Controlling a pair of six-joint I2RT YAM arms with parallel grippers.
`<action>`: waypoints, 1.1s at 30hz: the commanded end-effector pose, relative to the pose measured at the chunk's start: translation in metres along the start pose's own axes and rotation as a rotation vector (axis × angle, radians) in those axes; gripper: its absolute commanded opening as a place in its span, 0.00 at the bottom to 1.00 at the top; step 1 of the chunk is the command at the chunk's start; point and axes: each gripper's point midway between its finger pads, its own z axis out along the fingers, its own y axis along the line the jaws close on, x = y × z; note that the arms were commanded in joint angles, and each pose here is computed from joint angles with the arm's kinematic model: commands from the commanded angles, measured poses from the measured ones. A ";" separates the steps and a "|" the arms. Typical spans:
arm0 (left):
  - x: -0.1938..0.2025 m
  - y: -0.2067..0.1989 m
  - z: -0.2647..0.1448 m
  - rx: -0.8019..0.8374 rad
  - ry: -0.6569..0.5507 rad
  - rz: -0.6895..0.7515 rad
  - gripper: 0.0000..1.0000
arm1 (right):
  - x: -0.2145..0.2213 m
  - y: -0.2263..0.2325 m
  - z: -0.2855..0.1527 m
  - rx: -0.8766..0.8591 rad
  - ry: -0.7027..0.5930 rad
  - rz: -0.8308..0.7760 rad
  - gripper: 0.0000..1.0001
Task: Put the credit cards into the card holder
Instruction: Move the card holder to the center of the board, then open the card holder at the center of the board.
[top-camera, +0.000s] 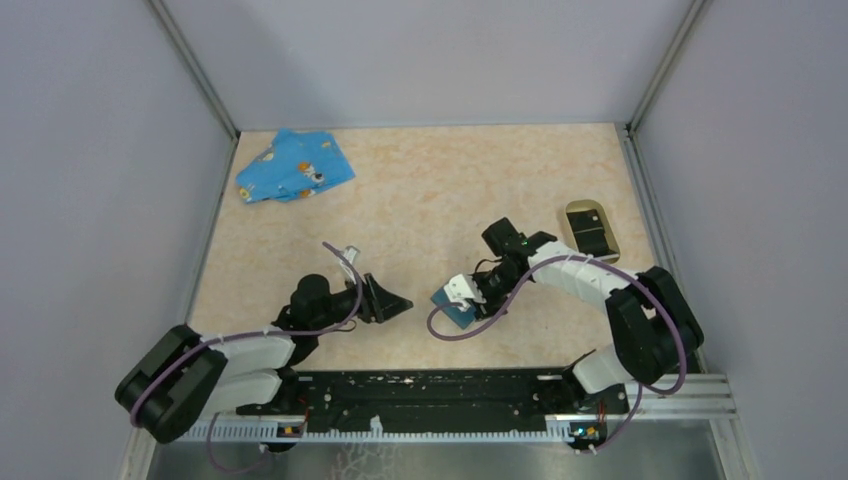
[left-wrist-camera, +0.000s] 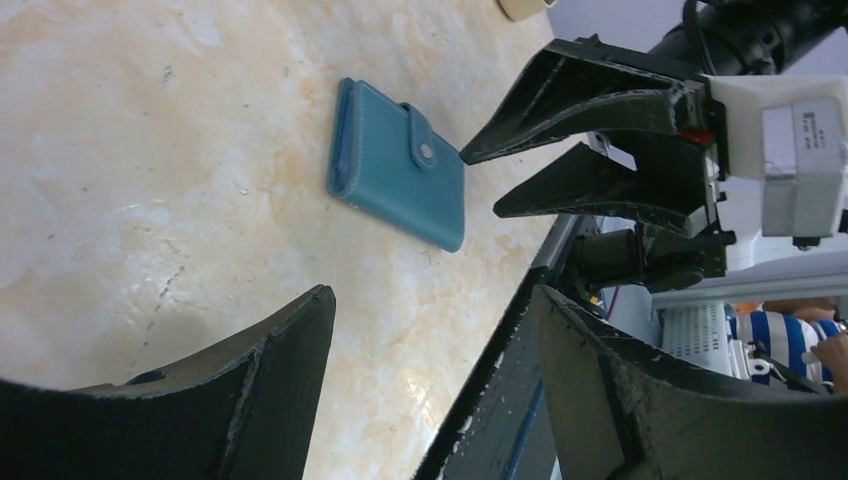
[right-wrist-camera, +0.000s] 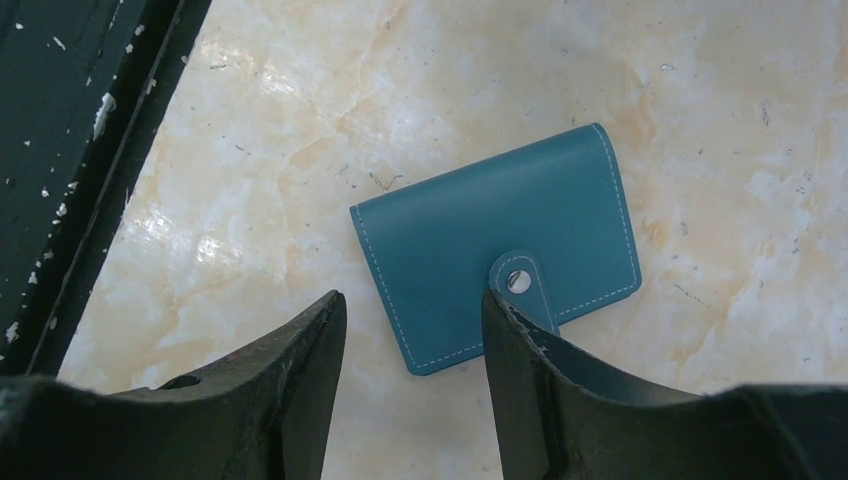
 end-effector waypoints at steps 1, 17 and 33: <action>-0.009 -0.004 0.005 0.054 -0.064 0.049 0.78 | -0.005 -0.005 0.006 0.008 -0.012 -0.041 0.51; 0.005 0.009 0.023 0.048 0.037 0.078 0.82 | 0.000 -0.006 0.017 -0.006 0.030 -0.041 0.49; 0.004 0.034 0.048 -0.035 0.082 0.105 0.74 | -0.013 -0.032 0.015 0.087 0.026 0.028 0.41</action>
